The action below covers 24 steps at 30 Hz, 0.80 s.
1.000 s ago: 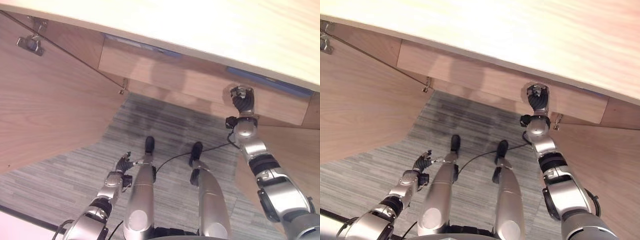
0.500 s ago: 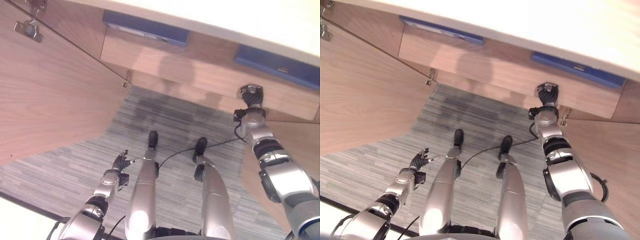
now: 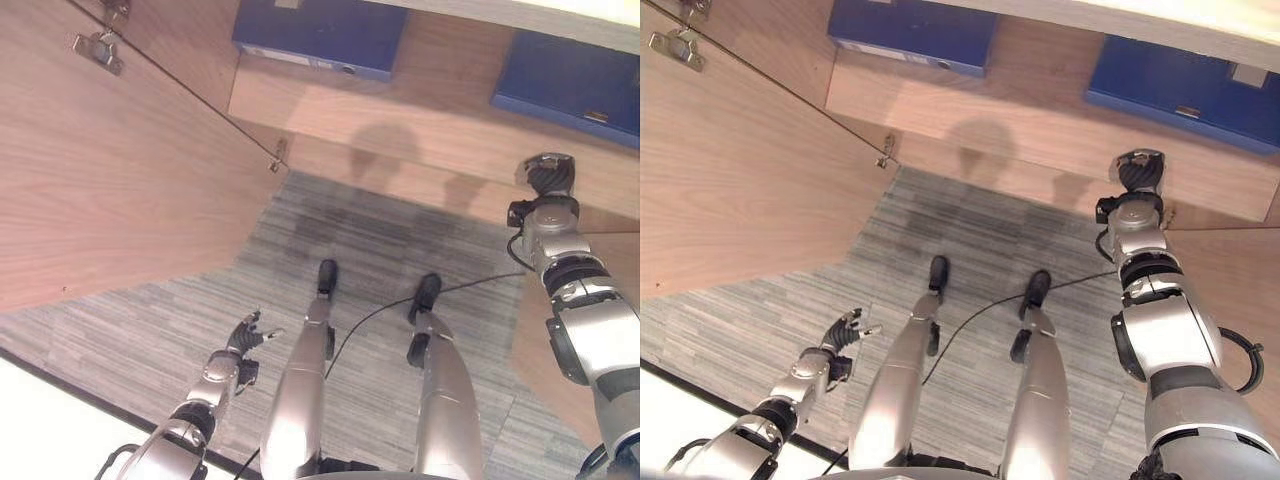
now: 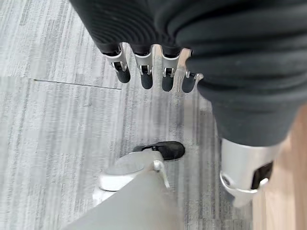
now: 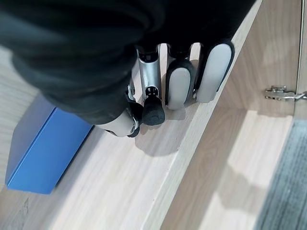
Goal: Put the empty folder in the office cabinet
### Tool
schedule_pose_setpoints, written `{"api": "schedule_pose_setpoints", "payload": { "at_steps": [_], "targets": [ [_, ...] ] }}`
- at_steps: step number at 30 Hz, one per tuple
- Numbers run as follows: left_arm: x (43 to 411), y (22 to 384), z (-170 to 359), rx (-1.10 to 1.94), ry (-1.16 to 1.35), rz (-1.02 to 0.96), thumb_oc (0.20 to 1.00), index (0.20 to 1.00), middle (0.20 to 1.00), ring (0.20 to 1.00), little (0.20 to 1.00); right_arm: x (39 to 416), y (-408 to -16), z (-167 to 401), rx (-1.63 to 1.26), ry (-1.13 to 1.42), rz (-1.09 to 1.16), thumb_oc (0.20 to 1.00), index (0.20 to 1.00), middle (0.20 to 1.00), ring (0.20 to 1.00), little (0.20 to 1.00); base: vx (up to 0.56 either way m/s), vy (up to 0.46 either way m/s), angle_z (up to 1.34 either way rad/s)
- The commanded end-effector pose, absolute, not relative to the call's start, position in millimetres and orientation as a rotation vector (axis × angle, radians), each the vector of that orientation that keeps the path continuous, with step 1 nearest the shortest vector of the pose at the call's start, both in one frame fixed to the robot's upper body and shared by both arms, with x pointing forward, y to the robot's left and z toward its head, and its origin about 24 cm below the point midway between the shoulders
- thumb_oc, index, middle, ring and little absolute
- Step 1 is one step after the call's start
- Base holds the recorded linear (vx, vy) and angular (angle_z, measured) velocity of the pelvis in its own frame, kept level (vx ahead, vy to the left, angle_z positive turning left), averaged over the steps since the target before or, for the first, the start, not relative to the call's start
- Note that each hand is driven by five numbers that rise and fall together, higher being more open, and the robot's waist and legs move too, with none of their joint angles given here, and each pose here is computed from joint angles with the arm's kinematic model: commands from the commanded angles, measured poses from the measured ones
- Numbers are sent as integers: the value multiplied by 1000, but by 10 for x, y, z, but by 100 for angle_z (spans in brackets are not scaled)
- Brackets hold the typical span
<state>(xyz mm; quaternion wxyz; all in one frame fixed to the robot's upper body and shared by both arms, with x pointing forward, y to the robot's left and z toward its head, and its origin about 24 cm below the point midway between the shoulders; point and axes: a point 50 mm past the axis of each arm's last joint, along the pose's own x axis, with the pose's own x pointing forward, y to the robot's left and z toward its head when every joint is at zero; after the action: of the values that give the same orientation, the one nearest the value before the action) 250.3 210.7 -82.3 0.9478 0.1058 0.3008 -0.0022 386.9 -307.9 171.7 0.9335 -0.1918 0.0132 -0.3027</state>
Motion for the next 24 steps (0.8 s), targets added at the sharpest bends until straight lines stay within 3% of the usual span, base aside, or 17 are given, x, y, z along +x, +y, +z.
{"api": "schedule_pose_setpoints", "payload": {
  "at_steps": [1, 7, 16, 24],
  "targets": [
    [2360, 2205, -924, 275, 673, -26, 1000, 1000, 1000, 1000, 1000, 3674, -3562, 2422, -420, -144, -787, 200, 200, 200, 200, 200, 13, 5, 7],
    [2285, 2242, -968, 288, 702, -42, 1000, 1000, 1000, 1000, 1000, 3614, -3637, 2709, -430, -218, -811, 200, 200, 200, 200, 200, 11, 1, -2],
    [2365, 2206, -942, 234, 695, -1, 1000, 1000, 1000, 1000, 1000, 3621, -3383, 2459, -246, -366, -705, 200, 200, 200, 200, 200, 11, 7, 0],
    [2453, 2055, -931, 120, 685, 50, 1000, 1000, 1000, 1000, 1000, 3157, -2843, 1433, -114, -390, -537, 200, 200, 200, 200, 200, 4, 11, -5]
  ]
}}
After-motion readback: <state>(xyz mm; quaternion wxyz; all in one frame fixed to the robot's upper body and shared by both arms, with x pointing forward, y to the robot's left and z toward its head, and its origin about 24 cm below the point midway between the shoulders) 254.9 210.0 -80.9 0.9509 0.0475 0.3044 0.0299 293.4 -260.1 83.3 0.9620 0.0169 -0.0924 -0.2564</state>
